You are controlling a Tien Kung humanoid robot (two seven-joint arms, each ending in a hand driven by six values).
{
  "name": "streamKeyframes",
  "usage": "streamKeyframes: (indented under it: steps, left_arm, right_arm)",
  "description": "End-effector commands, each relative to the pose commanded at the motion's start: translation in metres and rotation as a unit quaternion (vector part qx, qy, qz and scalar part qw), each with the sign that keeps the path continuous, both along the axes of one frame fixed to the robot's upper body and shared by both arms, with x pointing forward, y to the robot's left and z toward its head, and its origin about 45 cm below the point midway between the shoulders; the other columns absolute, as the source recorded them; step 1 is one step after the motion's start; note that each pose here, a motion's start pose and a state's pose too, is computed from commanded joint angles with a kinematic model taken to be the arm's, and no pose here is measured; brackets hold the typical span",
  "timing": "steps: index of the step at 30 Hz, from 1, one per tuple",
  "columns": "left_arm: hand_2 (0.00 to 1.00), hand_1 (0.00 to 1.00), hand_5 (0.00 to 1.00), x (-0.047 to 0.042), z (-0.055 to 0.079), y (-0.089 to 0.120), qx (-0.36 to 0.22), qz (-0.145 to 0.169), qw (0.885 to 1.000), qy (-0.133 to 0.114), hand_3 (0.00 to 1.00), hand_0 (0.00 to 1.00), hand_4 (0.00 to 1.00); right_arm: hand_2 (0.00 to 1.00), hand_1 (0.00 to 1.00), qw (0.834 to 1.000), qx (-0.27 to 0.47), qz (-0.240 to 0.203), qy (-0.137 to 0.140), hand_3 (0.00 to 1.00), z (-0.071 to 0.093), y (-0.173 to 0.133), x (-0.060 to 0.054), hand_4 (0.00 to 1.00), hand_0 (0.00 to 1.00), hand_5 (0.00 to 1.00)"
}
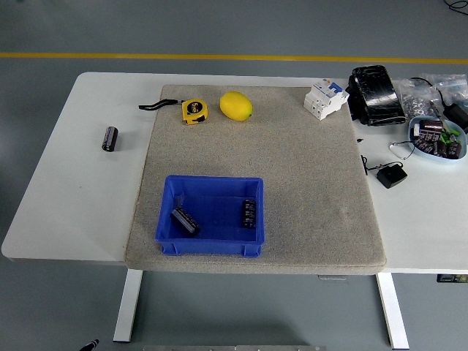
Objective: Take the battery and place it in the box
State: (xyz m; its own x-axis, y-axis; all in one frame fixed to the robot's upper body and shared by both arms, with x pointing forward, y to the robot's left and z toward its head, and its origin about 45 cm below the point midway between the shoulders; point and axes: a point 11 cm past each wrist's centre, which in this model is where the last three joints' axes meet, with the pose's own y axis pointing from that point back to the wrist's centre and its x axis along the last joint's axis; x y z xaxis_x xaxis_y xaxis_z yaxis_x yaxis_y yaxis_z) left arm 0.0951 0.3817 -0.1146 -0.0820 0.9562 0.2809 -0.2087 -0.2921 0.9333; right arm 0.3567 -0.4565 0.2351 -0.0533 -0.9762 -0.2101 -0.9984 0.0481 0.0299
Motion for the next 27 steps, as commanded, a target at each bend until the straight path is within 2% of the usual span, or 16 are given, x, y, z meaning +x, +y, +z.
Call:
streamKeyframes:
  steps: [2,7,11,14,18,22,25,27]
  left_arm:
    - [0.851,0.835,0.636,0.0016,0.0,-0.001,0.0,-0.011,1.0,0.005,0.668,0.77,0.768]
    - [0.851,0.833,0.64,0.0037,0.0,-0.002,-0.001,-0.013,1.0,0.005,0.666,0.785,0.768]
    - [0.852,0.83,0.633,0.001,-0.001,-0.003,-0.002,-0.01,1.0,0.006,0.665,0.793,0.76]
    - [0.852,0.83,0.633,0.0047,0.0,-0.004,-0.001,-0.018,1.0,0.007,0.665,0.793,0.76]
    - [0.851,0.831,0.63,0.0002,-0.001,-0.005,-0.003,-0.017,1.0,0.01,0.664,0.804,0.757]
    - [0.851,0.831,0.63,0.0065,0.0,-0.006,-0.002,-0.018,1.0,0.005,0.664,0.804,0.757]
    - [0.853,0.831,0.627,0.0049,0.0,-0.005,-0.003,-0.016,1.0,0.005,0.661,0.814,0.753]
    - [0.853,0.831,0.627,0.0079,0.001,-0.005,-0.002,-0.013,1.0,0.0,0.661,0.814,0.753]
  right_arm:
    - [0.846,0.807,1.0,-0.008,-0.011,0.012,0.864,-0.011,-0.004,-0.005,0.998,0.841,0.949]
    - [0.847,0.809,0.999,0.001,-0.03,0.023,0.864,-0.025,-0.009,-0.013,0.998,0.842,0.942]
    - [0.846,0.809,0.999,0.005,-0.039,0.029,0.86,-0.032,-0.011,-0.018,0.998,0.845,0.935]
    - [0.846,0.809,0.998,0.01,-0.05,0.03,0.86,-0.035,-0.015,-0.02,0.998,0.845,0.935]
    - [0.845,0.809,0.998,0.001,-0.051,0.03,0.857,-0.033,-0.018,-0.02,0.998,0.844,0.931]
    - [0.845,0.809,0.998,0.004,-0.059,0.022,0.857,-0.027,-0.021,-0.017,0.998,0.844,0.931]
    - [0.845,0.81,0.998,0.003,-0.059,0.014,0.857,-0.022,-0.022,-0.015,0.998,0.844,0.924]
    - [0.845,0.81,0.998,0.009,-0.065,0.008,0.857,-0.019,-0.023,-0.015,0.998,0.844,0.924]
